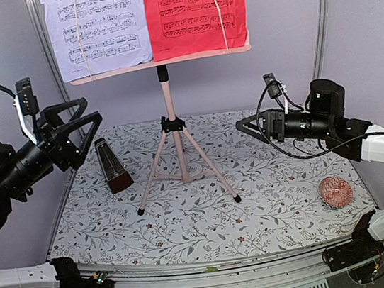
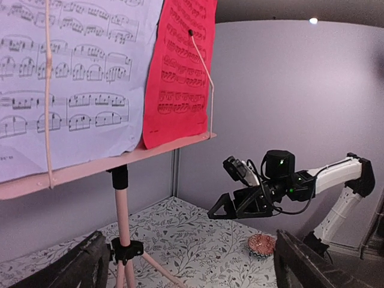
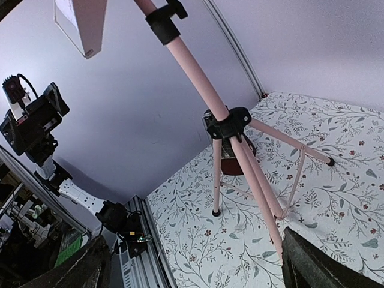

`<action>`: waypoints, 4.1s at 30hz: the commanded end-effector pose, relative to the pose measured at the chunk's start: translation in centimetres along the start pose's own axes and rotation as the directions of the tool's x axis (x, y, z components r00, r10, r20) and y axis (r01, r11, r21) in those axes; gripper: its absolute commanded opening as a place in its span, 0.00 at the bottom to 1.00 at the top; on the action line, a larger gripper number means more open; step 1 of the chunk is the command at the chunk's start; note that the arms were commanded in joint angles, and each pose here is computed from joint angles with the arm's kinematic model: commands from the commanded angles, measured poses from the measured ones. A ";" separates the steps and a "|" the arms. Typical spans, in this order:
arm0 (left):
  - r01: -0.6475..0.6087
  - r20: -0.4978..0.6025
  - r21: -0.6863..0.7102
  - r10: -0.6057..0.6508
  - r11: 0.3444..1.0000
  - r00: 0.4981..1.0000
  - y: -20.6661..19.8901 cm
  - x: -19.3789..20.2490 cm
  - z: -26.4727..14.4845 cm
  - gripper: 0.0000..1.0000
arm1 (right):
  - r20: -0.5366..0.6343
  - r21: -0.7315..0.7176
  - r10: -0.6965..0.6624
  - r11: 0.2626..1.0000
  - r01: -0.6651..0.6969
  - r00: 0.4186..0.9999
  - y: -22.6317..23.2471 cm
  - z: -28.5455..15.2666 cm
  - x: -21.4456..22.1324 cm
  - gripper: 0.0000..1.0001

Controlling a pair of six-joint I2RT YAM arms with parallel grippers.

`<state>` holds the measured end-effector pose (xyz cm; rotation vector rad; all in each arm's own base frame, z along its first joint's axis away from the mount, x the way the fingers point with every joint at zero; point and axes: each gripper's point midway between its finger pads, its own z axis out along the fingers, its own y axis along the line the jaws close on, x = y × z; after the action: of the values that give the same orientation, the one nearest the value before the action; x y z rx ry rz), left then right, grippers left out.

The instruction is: Set up the instrument practice props

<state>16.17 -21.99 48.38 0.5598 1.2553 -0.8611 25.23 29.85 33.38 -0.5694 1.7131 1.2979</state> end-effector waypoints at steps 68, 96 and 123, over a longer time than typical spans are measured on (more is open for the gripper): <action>0.150 -0.434 -0.667 -0.544 0.730 0.718 26.5 38.2 12.1 0.92 | -0.192 0.436 0.138 0.899 -0.041 0.972 -25.1 11.1 10.3 0.99; 0.131 -0.356 -0.623 -0.428 0.771 0.831 28.3 27.5 15.8 0.96 | -0.112 0.377 0.044 0.926 0.001 0.993 -23.5 11.4 2.4 0.99; 0.008 -0.173 -0.920 -0.427 0.391 0.887 26.5 20.2 -3.1 0.96 | 0.047 0.374 0.004 0.927 -0.022 0.999 -13.7 5.2 1.6 0.99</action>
<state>37.50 -12.16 28.92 -0.2994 1.9161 -0.2649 37.51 31.47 21.79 -0.3868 1.9484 0.9443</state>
